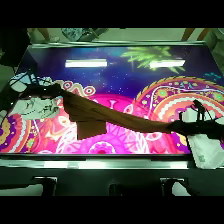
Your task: Fold the shirts.
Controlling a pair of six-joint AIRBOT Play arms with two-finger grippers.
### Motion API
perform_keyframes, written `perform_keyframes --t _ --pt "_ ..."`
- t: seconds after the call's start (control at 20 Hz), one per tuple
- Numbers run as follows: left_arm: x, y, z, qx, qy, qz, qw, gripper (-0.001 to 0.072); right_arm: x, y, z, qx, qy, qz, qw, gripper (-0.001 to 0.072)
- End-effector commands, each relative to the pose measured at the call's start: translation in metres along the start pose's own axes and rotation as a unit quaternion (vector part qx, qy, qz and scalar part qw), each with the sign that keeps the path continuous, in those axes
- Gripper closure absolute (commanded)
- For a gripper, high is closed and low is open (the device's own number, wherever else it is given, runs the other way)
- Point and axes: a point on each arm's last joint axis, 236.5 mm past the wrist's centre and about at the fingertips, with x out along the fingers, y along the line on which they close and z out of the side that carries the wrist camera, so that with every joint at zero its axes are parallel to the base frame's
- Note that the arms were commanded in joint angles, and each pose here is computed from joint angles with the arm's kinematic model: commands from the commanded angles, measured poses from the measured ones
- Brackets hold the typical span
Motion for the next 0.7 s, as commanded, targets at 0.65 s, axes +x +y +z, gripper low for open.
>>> perform_keyframes --t 0.65 --pt "0.017 0.047 -0.145 -0.007 0.294 0.039 0.955 0.0067 -0.020 -0.041 0.026 -0.127 0.087 -0.059 0.986 0.0039"
